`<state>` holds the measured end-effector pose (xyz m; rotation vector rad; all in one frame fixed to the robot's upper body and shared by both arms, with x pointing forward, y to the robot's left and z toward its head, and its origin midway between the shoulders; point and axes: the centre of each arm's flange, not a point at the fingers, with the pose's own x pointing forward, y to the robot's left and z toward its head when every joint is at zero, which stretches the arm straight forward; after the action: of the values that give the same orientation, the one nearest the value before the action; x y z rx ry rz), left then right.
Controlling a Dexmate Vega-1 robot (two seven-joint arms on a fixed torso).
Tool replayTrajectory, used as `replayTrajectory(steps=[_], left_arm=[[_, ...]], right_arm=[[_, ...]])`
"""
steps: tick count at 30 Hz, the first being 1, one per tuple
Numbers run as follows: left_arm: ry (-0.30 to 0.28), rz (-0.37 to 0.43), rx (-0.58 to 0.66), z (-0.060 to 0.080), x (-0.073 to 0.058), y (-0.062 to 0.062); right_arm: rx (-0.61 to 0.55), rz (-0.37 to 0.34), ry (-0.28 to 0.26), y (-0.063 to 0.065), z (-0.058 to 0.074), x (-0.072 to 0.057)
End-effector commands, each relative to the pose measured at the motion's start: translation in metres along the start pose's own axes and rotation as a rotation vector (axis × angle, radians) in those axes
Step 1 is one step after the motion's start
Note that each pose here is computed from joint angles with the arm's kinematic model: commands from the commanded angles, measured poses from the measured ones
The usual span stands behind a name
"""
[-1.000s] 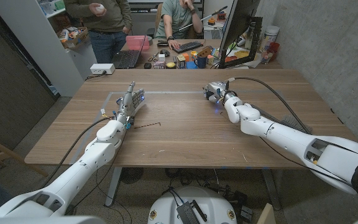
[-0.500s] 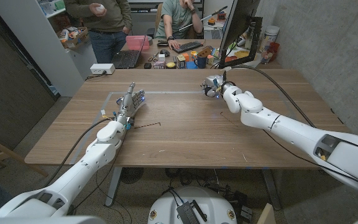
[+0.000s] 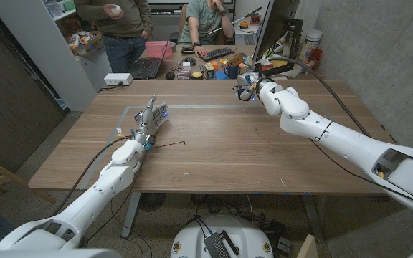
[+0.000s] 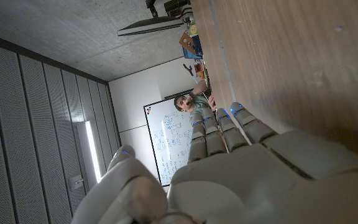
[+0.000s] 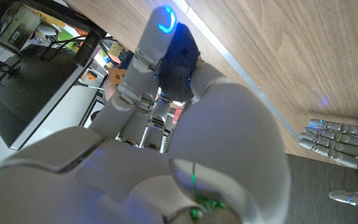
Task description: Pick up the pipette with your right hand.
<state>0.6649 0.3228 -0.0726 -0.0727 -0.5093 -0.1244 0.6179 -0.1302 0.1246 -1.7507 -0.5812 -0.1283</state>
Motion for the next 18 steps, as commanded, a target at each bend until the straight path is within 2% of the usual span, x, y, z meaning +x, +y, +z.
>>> replayTrajectory(steps=[1,6,13,16,18], left_arm=[[-0.004,-0.008,0.016,0.003,-0.001,-0.002],[-0.01,-0.01,0.012,0.004,0.0,-0.002],[-0.018,-0.016,0.012,0.007,0.005,-0.003],[-0.016,-0.016,0.021,0.01,0.007,-0.004],[-0.017,-0.019,0.019,0.01,0.007,-0.004]], right_arm=[[-0.015,-0.025,0.03,-0.071,-0.003,-0.014],[-0.05,-0.052,0.049,-0.105,-0.002,-0.02],[-0.064,-0.101,0.068,-0.16,-0.003,-0.031],[0.01,-0.105,0.078,-0.183,-0.012,-0.035],[0.009,-0.107,0.083,-0.187,-0.014,-0.036]])
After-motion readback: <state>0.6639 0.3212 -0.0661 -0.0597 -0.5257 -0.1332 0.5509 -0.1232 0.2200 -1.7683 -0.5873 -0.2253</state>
